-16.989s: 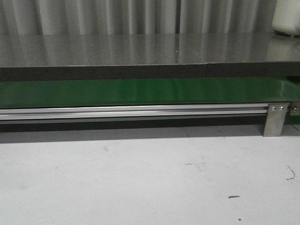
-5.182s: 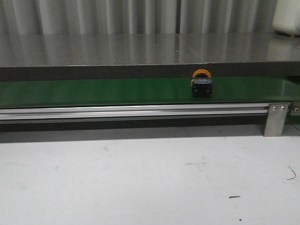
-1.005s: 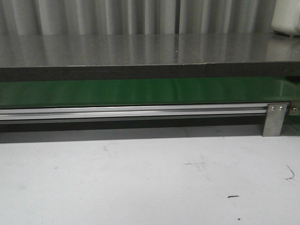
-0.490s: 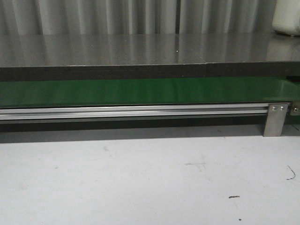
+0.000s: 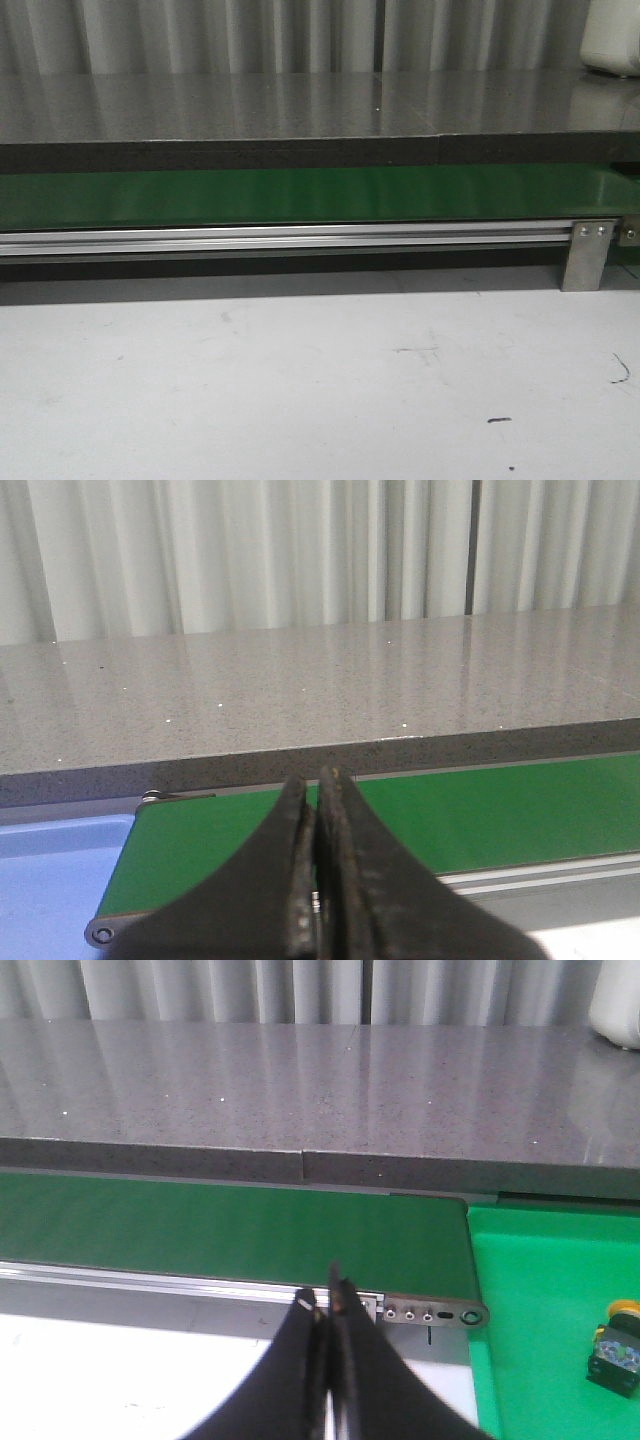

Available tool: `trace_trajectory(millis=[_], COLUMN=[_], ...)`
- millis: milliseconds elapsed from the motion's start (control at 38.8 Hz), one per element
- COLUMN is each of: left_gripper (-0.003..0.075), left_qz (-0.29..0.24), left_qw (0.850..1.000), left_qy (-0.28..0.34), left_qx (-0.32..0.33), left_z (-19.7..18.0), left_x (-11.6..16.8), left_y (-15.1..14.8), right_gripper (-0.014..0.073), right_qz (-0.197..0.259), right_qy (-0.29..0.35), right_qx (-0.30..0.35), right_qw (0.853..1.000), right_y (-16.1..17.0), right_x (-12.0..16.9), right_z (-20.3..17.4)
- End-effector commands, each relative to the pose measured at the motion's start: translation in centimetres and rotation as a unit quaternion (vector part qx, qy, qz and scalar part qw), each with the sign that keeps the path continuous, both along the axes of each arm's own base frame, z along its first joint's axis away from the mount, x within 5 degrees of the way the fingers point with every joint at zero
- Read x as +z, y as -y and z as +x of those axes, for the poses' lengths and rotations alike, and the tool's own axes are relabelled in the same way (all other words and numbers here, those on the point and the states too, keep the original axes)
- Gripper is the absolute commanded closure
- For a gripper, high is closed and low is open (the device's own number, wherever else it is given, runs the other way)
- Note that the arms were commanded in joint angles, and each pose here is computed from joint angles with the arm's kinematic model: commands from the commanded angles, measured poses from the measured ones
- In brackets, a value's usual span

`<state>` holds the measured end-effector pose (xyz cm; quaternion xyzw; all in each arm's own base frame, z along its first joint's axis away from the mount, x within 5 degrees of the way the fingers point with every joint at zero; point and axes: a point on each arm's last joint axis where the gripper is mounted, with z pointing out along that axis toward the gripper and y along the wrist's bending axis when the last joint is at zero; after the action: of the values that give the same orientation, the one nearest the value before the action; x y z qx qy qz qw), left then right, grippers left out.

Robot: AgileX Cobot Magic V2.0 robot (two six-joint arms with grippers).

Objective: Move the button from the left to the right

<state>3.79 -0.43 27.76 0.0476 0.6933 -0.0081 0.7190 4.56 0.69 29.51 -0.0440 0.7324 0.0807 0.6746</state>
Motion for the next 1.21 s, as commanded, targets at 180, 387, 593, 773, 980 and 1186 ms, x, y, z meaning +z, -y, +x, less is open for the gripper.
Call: trace_trajectory(millis=[180, 387, 593, 773, 980, 1186], left_gripper=[0.0741, 0.0741, 0.0741, 0.0741, 0.0741, 0.0741], left_qz=[-0.015, -0.037, -0.051, -0.049, -0.047, -0.047], left_qw=[0.999, 0.998, 0.998, 0.999, 0.998, 0.998], left_qy=[0.049, 0.044, 0.031, 0.002, -0.031, -0.032], left_qx=[-0.003, 0.004, 0.005, 0.008, 0.008, 0.008], left_z=[-0.2, -0.2, 1.0, 1.8, 1.8, 1.8], left_x=[1.5, -0.6, -3.9, -7.5, -8.4, -8.4], left_y=[0.0, -0.1, -0.1, -0.1, -0.1, -0.1], right_gripper=[0.0662, 0.0662, 0.0662, 0.0662, 0.0662, 0.0662], right_qz=[0.004, 0.004, 0.004, 0.004, 0.004, 0.004], right_qy=[0.044, 0.044, 0.044, 0.044, 0.044, 0.044], right_qx=[0.004, 0.004, 0.004, 0.004, 0.004, 0.004], right_qw=[0.999, 0.999, 0.999, 0.999, 0.999, 0.999], right_y=[0.0, 0.0, 0.0, 0.0, 0.0, 0.0], right_x=[1.4, 1.4, 1.4, 1.4, 1.4, 1.4], right_z=[0.0, 0.0, 0.0, 0.0, 0.0, 0.0])
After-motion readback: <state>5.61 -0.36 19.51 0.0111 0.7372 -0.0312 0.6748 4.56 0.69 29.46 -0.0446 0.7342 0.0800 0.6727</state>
